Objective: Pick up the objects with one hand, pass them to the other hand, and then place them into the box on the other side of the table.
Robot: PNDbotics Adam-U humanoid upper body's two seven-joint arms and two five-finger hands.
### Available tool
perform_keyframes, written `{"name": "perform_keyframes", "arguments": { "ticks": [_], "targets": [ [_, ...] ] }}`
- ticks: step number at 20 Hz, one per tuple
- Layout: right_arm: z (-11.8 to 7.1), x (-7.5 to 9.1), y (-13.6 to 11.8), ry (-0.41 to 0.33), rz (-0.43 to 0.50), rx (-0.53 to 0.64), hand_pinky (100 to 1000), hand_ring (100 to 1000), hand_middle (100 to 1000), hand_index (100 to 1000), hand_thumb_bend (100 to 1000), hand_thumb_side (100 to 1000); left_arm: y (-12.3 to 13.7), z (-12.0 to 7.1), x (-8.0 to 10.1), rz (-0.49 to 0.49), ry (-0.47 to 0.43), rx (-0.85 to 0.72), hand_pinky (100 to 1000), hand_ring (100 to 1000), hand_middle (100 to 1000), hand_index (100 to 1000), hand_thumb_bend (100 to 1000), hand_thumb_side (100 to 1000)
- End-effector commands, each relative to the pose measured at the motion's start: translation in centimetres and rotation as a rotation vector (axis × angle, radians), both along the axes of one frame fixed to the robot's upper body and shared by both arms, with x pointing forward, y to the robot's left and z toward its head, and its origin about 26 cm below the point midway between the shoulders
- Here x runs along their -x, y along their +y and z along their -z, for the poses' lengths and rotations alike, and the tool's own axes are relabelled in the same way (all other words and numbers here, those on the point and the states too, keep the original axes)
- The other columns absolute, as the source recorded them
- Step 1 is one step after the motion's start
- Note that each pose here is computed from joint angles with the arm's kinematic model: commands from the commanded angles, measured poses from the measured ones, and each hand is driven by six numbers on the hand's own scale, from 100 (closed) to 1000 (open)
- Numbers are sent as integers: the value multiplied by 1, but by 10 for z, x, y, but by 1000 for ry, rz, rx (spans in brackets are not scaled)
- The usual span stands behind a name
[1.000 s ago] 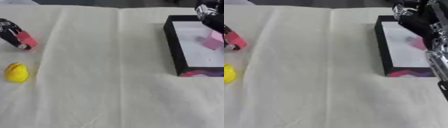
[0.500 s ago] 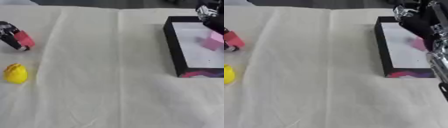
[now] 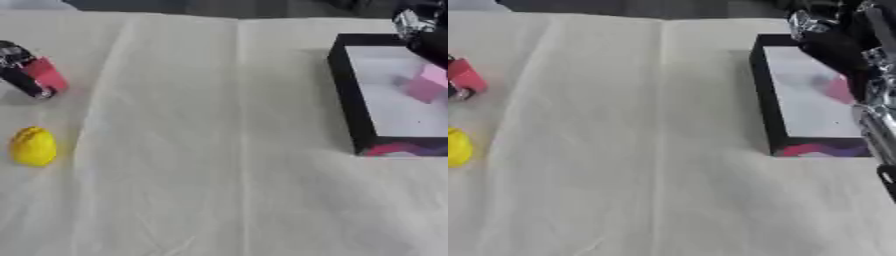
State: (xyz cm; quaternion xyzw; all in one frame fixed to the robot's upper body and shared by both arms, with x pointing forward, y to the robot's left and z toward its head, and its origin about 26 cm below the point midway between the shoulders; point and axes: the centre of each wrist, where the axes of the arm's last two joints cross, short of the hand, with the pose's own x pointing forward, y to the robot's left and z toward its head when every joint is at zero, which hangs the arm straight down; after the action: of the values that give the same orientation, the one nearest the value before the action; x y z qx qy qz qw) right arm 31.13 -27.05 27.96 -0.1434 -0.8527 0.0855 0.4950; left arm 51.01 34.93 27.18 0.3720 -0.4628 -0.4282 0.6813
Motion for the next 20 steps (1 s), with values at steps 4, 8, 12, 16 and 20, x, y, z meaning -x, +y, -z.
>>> {"name": "perform_keyframes", "arguments": {
  "ticks": [4, 8, 12, 16, 20],
  "targets": [
    [-11, 5, -6, -39, 16, -3, 944, 898, 861, 1000, 100, 277, -10, -37, 4, 62, -124, 39, 827, 685, 581, 566, 100, 100],
    [-16, 8, -6, -58, 12, -7, 942, 898, 861, 1000, 100, 263, -22, -44, 7, 151, -217, 62, 815, 653, 566, 566, 100, 100],
    [-30, 11, -2, -106, -32, 26, 940, 903, 871, 1000, 112, 234, -44, -34, 15, 296, -406, 28, 800, 625, 555, 560, 100, 100],
    [-47, 11, 11, -135, -127, 108, 935, 907, 887, 1000, 124, 254, -75, -19, 28, 396, -658, -35, 783, 606, 548, 562, 100, 100],
    [-59, 12, 31, -103, -230, 204, 937, 913, 901, 1000, 127, 300, -110, -5, 45, 443, -858, -73, 778, 605, 550, 565, 100, 100]
  ]
}}
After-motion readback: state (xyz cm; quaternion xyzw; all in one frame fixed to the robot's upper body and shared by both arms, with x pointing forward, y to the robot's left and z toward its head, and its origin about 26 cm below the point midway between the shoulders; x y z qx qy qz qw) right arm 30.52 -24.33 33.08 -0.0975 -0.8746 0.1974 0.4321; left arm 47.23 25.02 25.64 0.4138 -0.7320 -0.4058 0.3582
